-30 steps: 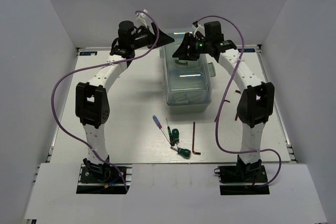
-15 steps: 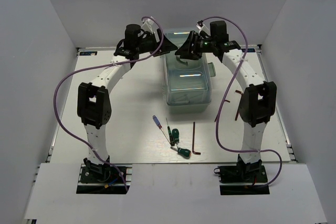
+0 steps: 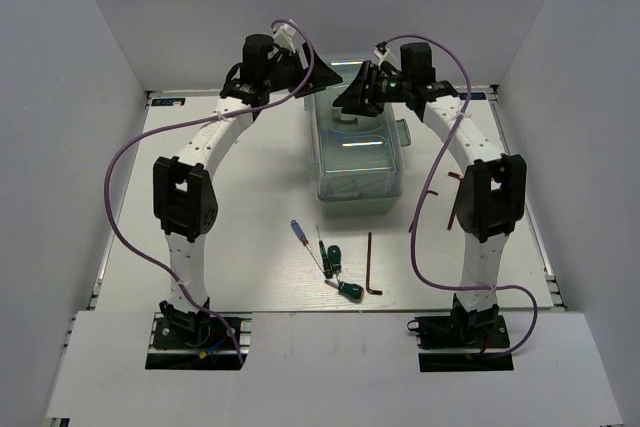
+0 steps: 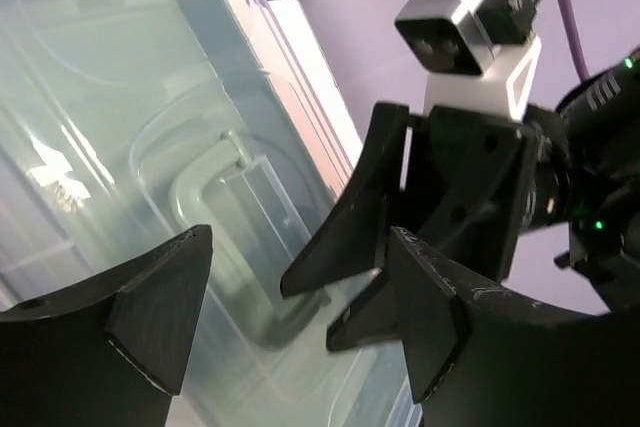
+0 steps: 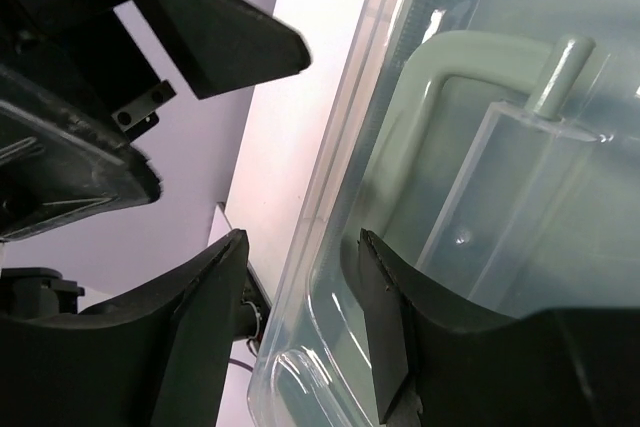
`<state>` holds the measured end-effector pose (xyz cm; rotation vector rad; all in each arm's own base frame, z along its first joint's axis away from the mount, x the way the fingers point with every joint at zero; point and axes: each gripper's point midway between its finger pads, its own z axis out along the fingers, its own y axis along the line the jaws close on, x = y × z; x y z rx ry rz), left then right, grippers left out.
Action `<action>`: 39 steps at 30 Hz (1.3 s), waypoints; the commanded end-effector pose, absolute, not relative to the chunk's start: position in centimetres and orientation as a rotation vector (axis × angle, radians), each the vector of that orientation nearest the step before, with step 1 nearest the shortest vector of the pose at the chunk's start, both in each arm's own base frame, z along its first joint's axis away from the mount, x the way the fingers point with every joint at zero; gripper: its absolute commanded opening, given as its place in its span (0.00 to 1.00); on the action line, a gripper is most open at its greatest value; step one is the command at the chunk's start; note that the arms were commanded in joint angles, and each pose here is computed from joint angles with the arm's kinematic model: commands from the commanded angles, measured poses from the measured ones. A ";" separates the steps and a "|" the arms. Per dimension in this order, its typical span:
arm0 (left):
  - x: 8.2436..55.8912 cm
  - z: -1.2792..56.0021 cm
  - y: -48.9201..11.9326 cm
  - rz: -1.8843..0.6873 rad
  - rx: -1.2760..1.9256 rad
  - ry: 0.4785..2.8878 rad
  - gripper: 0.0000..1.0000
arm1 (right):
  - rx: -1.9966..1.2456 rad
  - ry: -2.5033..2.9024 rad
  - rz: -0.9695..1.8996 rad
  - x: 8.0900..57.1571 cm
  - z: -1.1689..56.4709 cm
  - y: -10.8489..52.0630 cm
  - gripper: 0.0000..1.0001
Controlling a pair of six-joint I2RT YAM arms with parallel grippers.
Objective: Sort the tools into containers
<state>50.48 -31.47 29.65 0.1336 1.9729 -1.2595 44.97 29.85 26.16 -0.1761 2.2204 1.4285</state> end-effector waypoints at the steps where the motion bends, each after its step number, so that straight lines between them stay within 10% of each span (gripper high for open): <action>1: 50.9 29.7 -32.0 -1.242 0.107 2.001 0.80 | -0.240 2.114 1.461 44.3 29.9 29.9 0.54; 39: 46.7 37.1 -20.7 -0.722 -0.127 1.832 0.81 | -0.257 2.281 0.713 46.4 23.9 29.9 0.57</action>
